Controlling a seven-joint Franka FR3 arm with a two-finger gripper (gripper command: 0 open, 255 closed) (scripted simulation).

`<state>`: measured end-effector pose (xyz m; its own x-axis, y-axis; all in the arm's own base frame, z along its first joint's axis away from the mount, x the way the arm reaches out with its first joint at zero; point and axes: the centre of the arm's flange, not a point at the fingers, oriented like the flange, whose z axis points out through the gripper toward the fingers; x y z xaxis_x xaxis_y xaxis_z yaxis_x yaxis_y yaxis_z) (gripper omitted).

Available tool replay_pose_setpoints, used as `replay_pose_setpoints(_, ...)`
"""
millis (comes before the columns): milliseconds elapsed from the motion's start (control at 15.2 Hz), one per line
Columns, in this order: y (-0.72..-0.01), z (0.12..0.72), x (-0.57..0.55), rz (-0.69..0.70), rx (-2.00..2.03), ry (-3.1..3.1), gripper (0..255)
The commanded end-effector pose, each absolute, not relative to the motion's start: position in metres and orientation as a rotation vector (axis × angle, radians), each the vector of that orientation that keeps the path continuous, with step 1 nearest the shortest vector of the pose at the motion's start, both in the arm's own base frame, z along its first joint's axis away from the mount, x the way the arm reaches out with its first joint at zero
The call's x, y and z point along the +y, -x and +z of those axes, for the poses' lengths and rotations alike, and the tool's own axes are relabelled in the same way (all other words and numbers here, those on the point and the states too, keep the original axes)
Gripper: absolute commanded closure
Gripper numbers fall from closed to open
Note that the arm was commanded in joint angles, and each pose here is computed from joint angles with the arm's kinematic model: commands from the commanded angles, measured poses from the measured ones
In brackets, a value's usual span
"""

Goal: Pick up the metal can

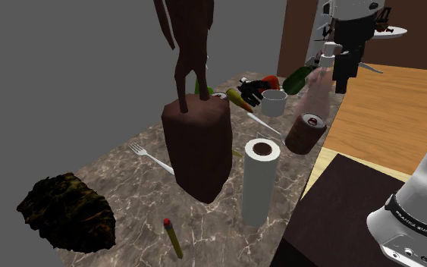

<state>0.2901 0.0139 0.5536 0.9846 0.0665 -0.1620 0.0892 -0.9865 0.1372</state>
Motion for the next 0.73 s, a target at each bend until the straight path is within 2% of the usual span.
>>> replay_pose_setpoints(0, -0.290, 0.554, 0.014, -0.236, 0.118, -2.986, 0)
replay_pose_setpoints(660, -0.402, 0.517, 0.043, -0.151, 0.178, -3.040, 0)
